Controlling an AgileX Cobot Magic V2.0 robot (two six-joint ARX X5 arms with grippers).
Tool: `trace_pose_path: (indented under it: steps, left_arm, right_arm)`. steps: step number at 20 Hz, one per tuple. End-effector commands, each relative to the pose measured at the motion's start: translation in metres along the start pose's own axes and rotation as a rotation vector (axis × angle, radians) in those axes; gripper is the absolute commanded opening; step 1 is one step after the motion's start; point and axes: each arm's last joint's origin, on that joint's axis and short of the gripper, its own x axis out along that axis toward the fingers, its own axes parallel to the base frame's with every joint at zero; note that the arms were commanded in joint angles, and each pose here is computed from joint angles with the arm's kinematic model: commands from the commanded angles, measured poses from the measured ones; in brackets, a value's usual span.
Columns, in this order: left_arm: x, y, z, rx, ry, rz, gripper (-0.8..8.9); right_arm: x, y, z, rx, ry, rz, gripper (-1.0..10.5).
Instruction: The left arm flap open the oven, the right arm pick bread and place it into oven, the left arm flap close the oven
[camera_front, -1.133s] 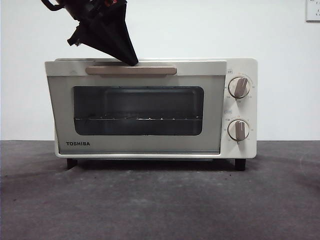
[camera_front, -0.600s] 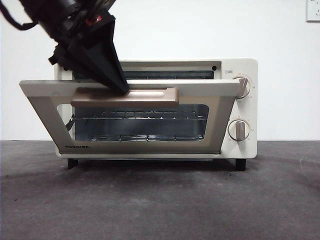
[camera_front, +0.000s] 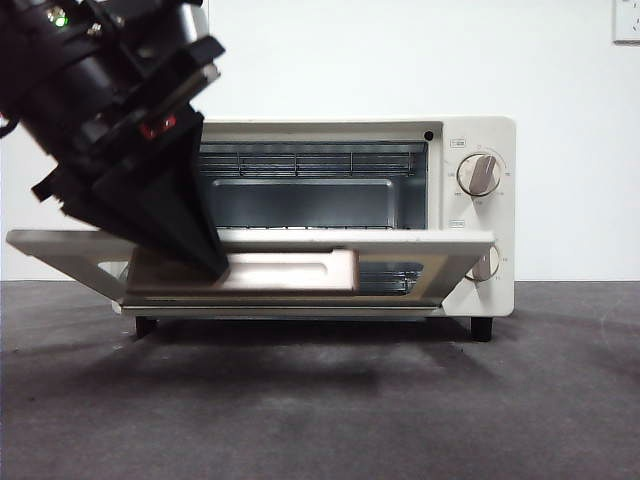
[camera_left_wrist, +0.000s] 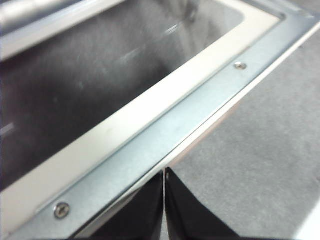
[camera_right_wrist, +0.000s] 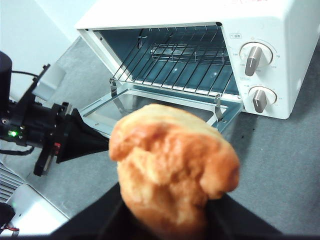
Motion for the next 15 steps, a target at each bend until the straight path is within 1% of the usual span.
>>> trace_pose_path:
  steps: [1, 9, 15]
  left_arm:
    - [0.002, 0.001, 0.004, -0.049, -0.073, 0.088, 0.15]
    - [0.011, -0.008, -0.017, -0.059, -0.063, 0.151, 0.15]
    - [0.011, -0.014, -0.021, -0.037, -0.054, 0.136, 0.16]
  right_arm:
    - [-0.003, 0.004, 0.005, -0.005, -0.026, 0.013, 1.3]
    - [-0.003, 0.004, 0.005, -0.004, -0.025, 0.013, 1.3]
    - [-0.003, 0.003, 0.005, -0.004, -0.024, 0.012, 1.3]
